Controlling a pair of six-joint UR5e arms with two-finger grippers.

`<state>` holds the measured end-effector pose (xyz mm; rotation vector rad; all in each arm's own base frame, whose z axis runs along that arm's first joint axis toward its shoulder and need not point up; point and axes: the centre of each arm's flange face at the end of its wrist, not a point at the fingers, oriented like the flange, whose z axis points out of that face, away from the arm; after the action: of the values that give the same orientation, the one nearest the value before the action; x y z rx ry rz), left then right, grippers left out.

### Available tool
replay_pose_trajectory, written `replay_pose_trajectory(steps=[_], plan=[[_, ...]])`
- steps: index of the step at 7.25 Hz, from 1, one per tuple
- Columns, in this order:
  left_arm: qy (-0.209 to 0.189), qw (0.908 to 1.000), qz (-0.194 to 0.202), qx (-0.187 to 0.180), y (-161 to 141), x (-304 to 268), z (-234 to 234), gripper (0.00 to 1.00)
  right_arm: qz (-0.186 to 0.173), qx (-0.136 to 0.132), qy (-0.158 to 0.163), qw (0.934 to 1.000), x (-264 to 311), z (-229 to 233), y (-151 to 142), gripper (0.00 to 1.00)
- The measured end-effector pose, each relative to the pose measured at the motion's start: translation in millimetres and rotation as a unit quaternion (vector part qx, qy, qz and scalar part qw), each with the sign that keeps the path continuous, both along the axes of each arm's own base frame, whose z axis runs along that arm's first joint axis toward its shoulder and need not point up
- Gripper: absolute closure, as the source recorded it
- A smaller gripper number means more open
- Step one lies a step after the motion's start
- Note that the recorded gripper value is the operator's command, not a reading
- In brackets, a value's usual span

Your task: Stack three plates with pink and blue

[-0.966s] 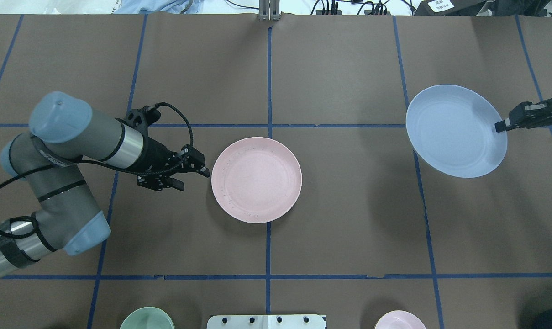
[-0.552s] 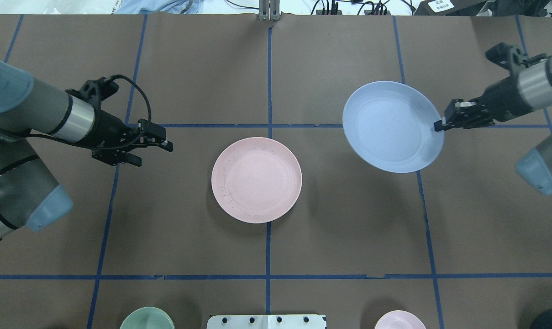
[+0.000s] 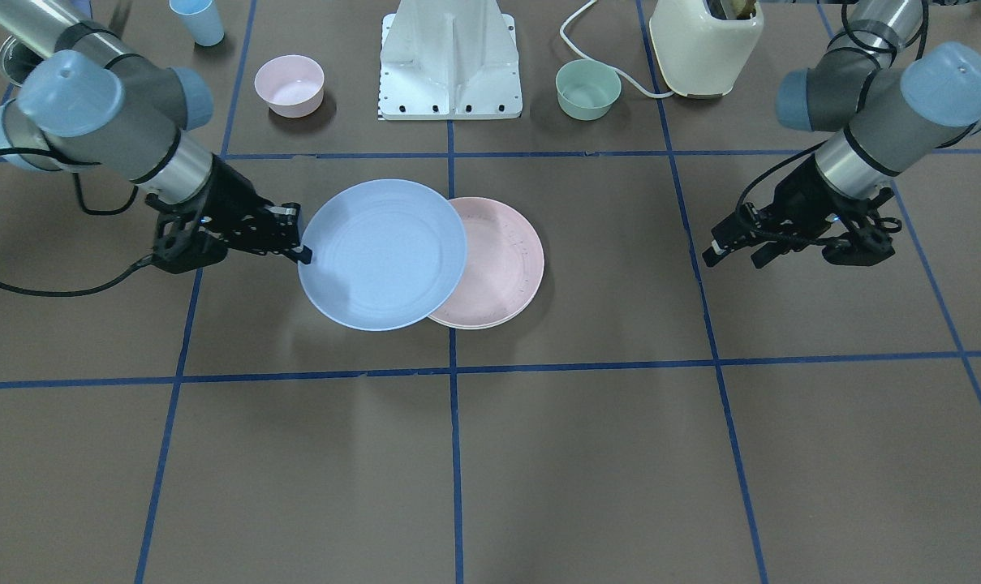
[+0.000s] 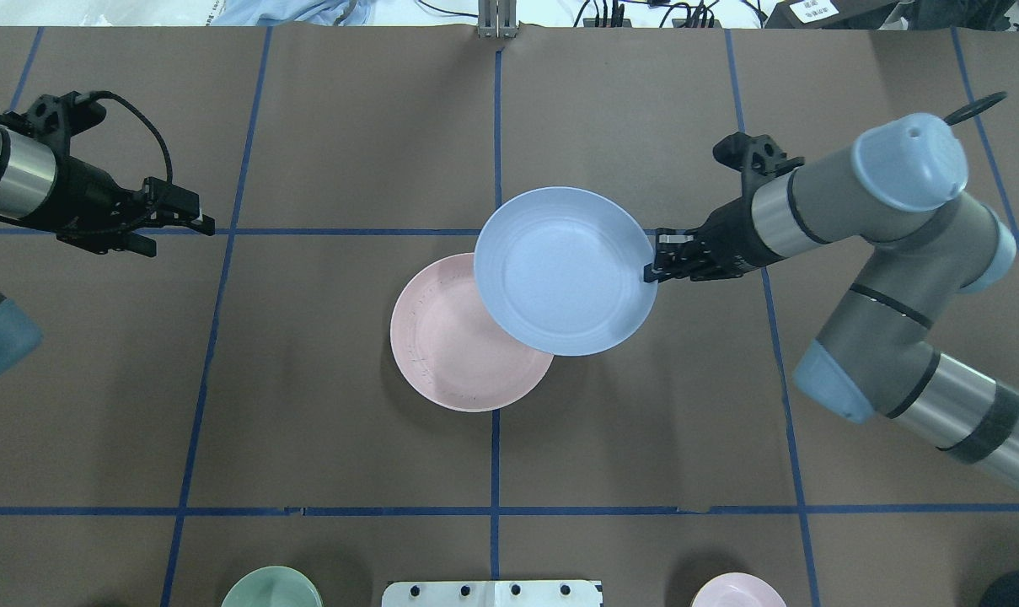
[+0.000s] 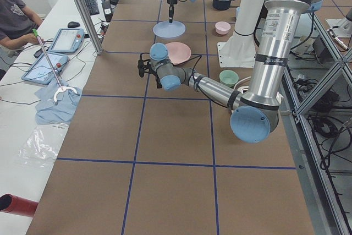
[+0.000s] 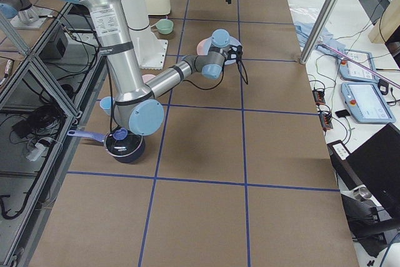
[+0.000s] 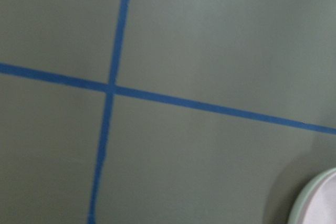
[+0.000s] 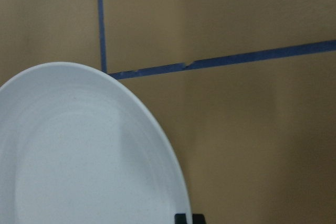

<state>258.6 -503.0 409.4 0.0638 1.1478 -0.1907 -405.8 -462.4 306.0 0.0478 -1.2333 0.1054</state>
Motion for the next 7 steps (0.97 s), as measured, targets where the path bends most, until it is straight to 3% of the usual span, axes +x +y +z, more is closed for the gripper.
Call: replay_pose_trajectory(steps=[2, 5, 6, 7], plan=[[-0.009, 0.9999, -0.001, 0.005, -4, -15, 9, 0.0, -0.001, 0.003, 0.025, 0.9997, -55, -31, 22, 1.0], [-0.012, 0.9999, -0.002, 0.005, -4, -18, 11, 0.0, -0.007, 0.009, 0.037, 0.9992, -86, -36, 43, 1.0], [-0.012, 0.9999, -0.002, 0.005, -4, -19, 12, 0.0, -0.009, 0.01, 0.038, 0.9992, -89, -35, 46, 0.3], [-0.014, 0.9999, -0.002, 0.003, -4, -19, 15, 0.0, -0.009, 0.011, 0.039, 0.9992, -92, -36, 46, 0.0]])
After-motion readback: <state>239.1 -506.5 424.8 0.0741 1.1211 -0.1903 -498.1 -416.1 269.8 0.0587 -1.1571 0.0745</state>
